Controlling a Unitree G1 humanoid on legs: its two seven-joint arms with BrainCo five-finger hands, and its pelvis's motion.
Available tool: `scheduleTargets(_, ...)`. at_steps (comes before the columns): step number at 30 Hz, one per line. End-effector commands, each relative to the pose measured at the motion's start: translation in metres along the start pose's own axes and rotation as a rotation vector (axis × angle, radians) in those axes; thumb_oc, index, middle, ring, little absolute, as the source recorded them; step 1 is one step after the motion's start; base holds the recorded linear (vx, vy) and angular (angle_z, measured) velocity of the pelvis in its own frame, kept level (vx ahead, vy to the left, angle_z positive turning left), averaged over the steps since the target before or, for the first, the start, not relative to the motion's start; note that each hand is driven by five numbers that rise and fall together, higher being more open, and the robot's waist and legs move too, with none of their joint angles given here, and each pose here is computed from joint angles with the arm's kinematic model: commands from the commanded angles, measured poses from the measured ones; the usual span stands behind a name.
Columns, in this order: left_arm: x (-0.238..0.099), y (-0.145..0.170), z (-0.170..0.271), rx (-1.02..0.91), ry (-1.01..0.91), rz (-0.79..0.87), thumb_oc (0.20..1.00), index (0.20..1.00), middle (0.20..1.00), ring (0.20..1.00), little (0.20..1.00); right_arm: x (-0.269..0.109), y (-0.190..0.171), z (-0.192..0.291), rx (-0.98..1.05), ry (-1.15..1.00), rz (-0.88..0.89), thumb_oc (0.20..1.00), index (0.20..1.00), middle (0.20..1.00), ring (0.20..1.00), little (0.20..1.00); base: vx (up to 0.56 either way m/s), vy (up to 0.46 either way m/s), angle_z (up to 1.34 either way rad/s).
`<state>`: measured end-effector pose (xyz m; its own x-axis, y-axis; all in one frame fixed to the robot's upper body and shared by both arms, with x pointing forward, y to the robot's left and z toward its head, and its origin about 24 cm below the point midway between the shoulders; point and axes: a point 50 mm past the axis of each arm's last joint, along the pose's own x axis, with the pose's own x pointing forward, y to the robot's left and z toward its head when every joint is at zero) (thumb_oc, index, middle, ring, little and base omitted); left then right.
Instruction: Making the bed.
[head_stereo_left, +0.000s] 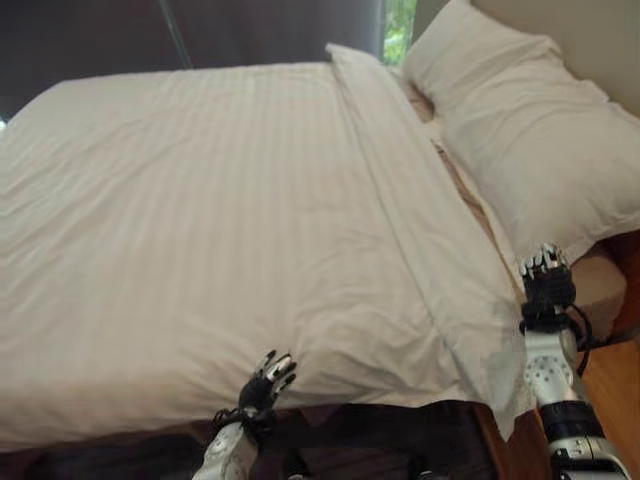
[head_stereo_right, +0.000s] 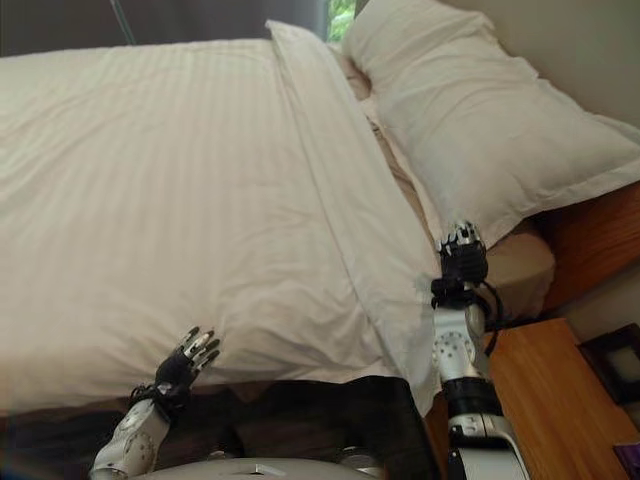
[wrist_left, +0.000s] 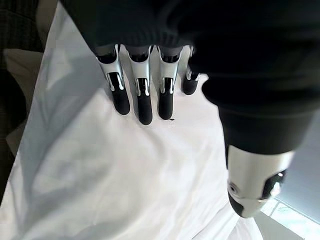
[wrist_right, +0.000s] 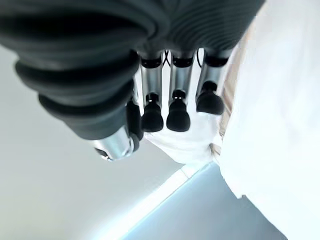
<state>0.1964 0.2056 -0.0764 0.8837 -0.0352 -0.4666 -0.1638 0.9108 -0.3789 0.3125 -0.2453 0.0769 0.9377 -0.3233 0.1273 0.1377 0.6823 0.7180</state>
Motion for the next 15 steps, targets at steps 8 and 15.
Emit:
scheduleTargets(8,0.030,-0.004,0.040,0.036,-0.099,-0.004,1.000,1.000,1.000,1.000,1.000,-0.005,-0.022,-0.063,0.013,0.238,-0.188,0.200,0.200,0.200,0.200,0.200,-0.16,-0.005,-0.02)
scheduleTargets(15,0.028,-0.005,0.015,-0.085,-0.041,0.029,1.000,1.000,1.000,1.000,1.000,-0.094,-0.097,-0.107,0.068,0.450,-0.465,0.200,0.200,0.200,0.200,0.200,0.02,0.000,-0.03)
